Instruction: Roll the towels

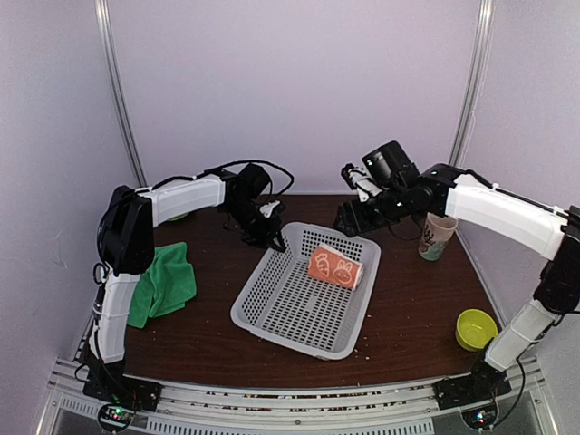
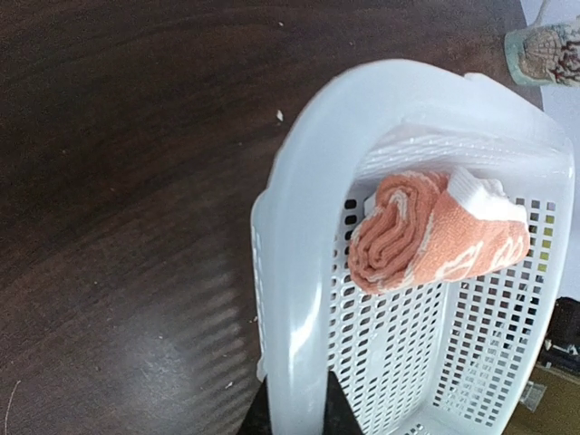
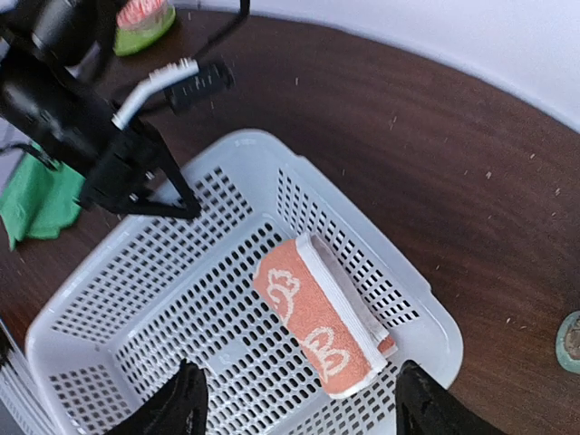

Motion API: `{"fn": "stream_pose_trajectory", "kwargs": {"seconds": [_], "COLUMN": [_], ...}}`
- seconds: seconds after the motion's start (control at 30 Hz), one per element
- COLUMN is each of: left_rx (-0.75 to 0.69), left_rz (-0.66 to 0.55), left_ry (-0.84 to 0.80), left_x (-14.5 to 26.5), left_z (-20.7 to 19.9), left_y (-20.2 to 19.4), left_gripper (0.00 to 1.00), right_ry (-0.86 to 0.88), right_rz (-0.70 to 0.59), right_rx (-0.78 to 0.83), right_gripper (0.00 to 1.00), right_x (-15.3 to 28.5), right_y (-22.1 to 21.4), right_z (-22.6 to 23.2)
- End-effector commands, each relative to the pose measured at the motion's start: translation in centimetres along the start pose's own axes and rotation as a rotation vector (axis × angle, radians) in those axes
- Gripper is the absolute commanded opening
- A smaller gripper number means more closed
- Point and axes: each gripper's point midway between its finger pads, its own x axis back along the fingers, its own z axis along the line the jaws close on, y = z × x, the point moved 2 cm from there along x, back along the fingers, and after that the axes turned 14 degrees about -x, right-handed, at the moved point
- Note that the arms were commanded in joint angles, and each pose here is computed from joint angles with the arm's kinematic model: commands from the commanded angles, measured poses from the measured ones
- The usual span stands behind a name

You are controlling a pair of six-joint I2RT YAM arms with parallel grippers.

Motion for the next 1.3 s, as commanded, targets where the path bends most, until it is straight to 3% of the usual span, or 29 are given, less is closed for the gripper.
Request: {"fn": "stream_pose_trajectory", "kwargs": {"seconds": [0.0,0.17,0.37,0.83,1.2,1.27], "left_rx": [0.076,0.226,0.389,0.384,0.39,0.387], "left_rz": [-0.161,-0.286,-0.408,-0.585,-0.582,-0.585], "left_ry": [0.074,0.055,0.028,-0.01,0.01,0.004], "left_x": [0.2,0.0,-0.9,-1.9,-2.4,-2.2], "left_z": [2.4,3.4,5.6,5.5,5.4,5.1], "left_y": [3.8,6.7,9.2,15.4,14.8,14.8], "left_gripper": [0.0,0.0,0.0,0.0,0.3,0.39], "right_ry": [0.003,-0.047,-0.071,-0.083,-0.067,-0.061], "right_rz": [-0.22,-0.366,-0.396,-0.394,-0.387,-0.385], "right_rx": [-0.119,-0.227,-0.302,-0.324,-0.314,-0.314], "right_gripper": [0.71,0.71,0.71,0.71,0.71,0.71], "right_x": [6.1,10.4,11.2,11.3,11.2,11.2], "right_y": [2.9,2.0,-1.7,-4.9,-5.1,-5.1], "right_z": [-1.0,-4.0,-6.8,-8.7,-8.5,-8.4]}}
